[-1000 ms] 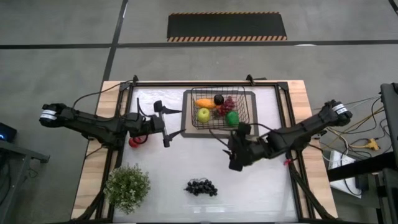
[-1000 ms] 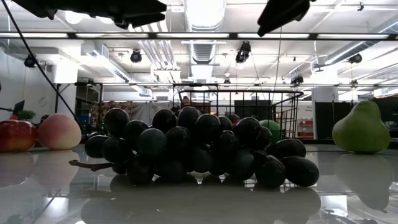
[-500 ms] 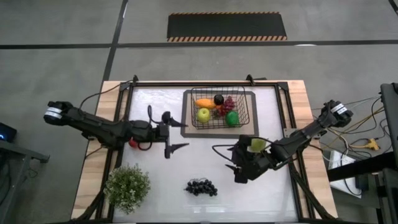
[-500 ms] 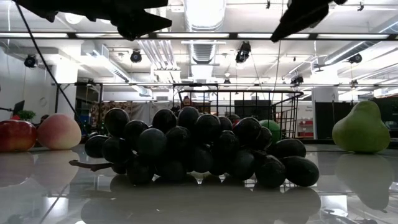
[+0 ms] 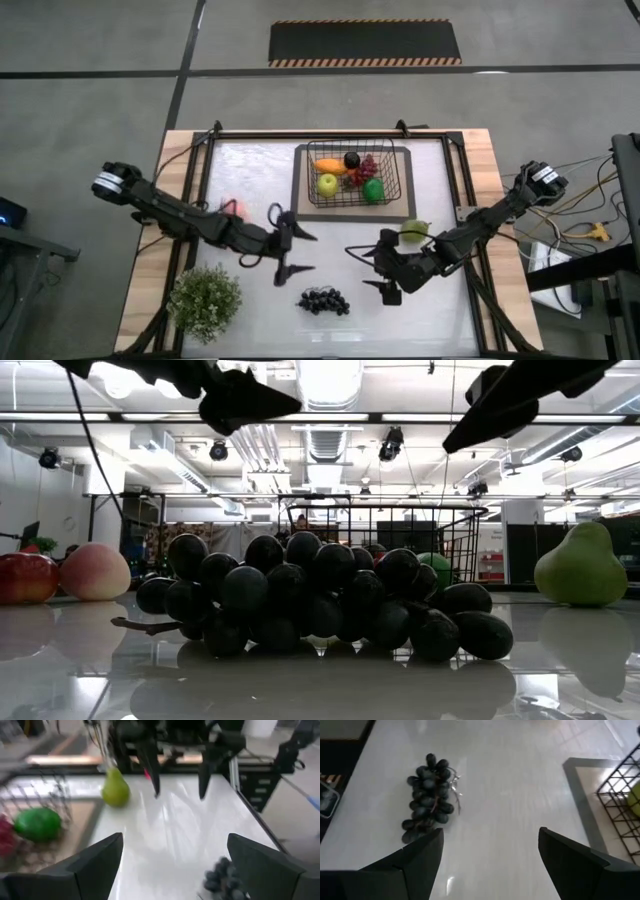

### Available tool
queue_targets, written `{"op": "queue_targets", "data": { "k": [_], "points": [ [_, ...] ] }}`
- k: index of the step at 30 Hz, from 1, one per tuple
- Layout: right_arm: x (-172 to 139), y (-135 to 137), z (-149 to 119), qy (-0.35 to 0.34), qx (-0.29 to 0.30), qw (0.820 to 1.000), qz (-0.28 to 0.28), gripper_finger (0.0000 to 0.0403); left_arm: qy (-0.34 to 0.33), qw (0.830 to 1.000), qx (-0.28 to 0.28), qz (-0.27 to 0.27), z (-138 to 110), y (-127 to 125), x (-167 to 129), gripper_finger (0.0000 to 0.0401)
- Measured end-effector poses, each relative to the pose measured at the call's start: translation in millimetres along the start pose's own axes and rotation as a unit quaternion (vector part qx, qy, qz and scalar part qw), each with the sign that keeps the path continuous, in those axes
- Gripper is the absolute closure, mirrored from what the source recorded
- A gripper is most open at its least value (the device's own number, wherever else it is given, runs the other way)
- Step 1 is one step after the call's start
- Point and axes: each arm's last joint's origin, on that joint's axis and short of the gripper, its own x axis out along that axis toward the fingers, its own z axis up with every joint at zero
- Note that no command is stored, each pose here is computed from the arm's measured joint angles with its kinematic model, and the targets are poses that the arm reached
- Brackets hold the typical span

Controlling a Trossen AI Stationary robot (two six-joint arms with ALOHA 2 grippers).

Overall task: Build produce basket
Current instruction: Put the black grapes into the black wire basket

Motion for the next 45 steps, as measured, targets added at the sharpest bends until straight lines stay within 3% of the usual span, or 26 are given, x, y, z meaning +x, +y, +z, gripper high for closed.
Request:
{"op": "queue_targets", "data": {
  "k": [8,15,20,28,39,45],
  "points": [
    [0.6,11.1,-10.6,-0.034,-0.024,0.999,0.027,0.0098,0.128,0.991,-0.026,-0.041,-9.2,-35.8,34.0,0.006],
    [0.4,15.4,-17.4,-0.037,-0.03,0.998,0.034,0.0104,0.276,0.96,-0.033,-0.031,-27.1,-65.3,53.8,0.006],
    [1.3,14.7,-20.1,-0.033,-0.029,0.998,0.033,0.0101,0.301,0.951,-0.053,-0.044,-39.8,-72.3,68.9,0.006],
    [1.7,14.3,-21.1,-0.032,-0.028,0.999,0.033,0.011,0.334,0.941,-0.045,-0.034,-46.9,-69.6,67.1,0.0061],
    [2.2,14.1,-21.9,-0.033,-0.026,0.999,0.032,0.0112,0.3,0.951,-0.054,-0.042,-45.3,-67.9,73.4,0.0061],
    [3.2,13.5,-24.4,-0.031,-0.022,0.999,0.032,0.011,0.3,0.95,-0.064,-0.061,-59.8,-69.4,79.8,0.0061]
  ]
}}
